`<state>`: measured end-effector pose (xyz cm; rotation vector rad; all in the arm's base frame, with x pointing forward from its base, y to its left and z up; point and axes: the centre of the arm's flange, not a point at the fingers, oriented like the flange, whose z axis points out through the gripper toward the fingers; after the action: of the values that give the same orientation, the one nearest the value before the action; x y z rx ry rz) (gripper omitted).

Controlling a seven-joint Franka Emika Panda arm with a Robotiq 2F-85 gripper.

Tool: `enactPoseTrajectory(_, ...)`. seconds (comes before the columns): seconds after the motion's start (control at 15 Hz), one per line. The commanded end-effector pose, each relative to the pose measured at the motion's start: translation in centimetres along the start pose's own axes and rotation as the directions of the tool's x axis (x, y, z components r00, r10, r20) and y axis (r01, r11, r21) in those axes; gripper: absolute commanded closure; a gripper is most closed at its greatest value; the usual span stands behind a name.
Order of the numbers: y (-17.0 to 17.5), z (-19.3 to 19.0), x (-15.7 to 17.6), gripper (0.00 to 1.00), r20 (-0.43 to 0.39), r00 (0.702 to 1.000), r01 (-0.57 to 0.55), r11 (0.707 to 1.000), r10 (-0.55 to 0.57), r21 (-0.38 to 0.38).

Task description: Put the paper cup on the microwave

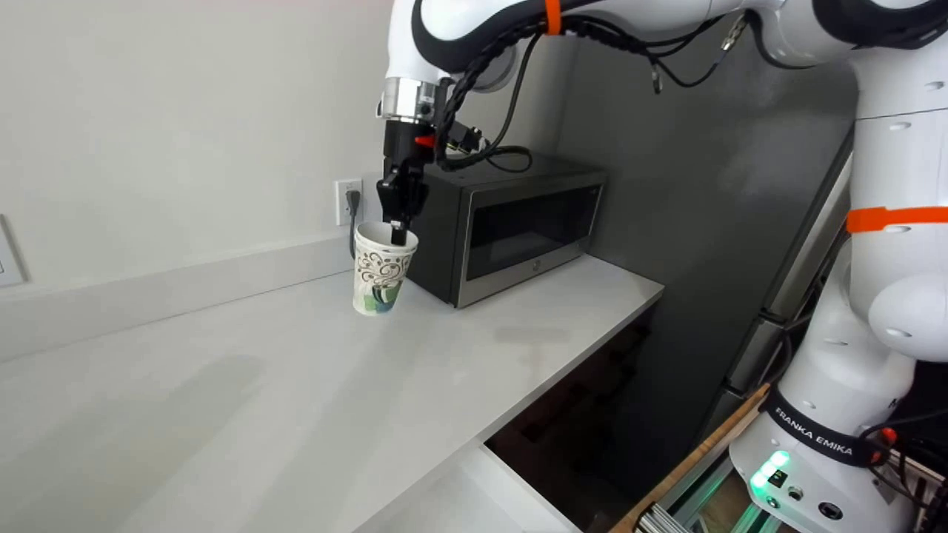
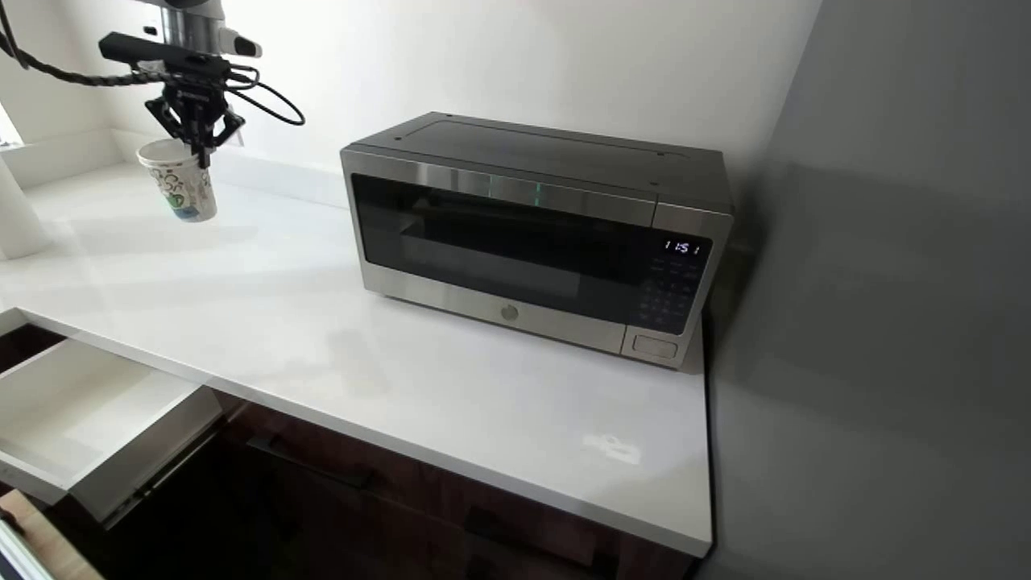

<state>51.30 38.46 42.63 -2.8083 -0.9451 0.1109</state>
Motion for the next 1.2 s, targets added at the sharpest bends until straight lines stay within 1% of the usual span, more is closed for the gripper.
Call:
enactPoseTrajectory(0.0,0.0,-1.9,-7.0,0.99,-0.065,0.998,-0.009,0.998,0.005,-0.065)
enactPoseTrajectory(0.07,0.9,-2.1,-1.9,0.95,-0.063,0.998,-0.027,1.0,0.026,-0.011)
enactPoseTrajectory(0.2,0.6,-2.6,-4.0,0.95,-0.056,0.998,-0.021,0.999,0.019,-0.036)
enactPoseTrajectory(0.27,0.2,-2.6,-4.7,0.99,-0.052,0.999,-0.018,0.999,0.015,-0.043)
enactPoseTrajectory(0.33,0.6,-4.5,-5.1,0.99,-0.099,0.993,-0.066,0.996,0.061,-0.055)
enactPoseTrajectory(0.4,1.5,-6.9,-6.2,0.99,-0.15,0.979,-0.146,0.987,0.135,-0.066)
enactPoseTrajectory(0.47,2.2,-8.4,-6.8,0.99,-0.17,0.97,-0.184,0.981,0.172,-0.06)
enactPoseTrajectory(0.53,3.6,-10.7,-8.6,0.99,-0.183,0.957,-0.238,0.969,0.224,-0.06)
enactPoseTrajectory(0.6,4.9,-12.1,-9.5,0.99,-0.196,0.941,-0.291,0.955,0.275,-0.06)
enactPoseTrajectory(0.73,8.0,-15.2,-12.7,0.99,-0.186,0.908,-0.392,0.917,0.374,-0.067)
enactPoseTrajectory(0.87,10.7,-18.2,-16.5,0.99,-0.186,0.862,-0.491,0.869,0.472,-0.068)
enactPoseTrajectory(1.0,13.0,-20.5,-19.2,0.99,-0.183,0.803,-0.585,0.809,0.568,-0.057)
enactPoseTrajectory(1.07,14.8,-21.5,-20.1,0.99,-0.179,0.771,-0.628,0.776,0.611,-0.053)
enactPoseTrajectory(1.13,15.7,-22.0,-20.6,0.99,-0.173,0.738,-0.669,0.741,0.653,-0.057)
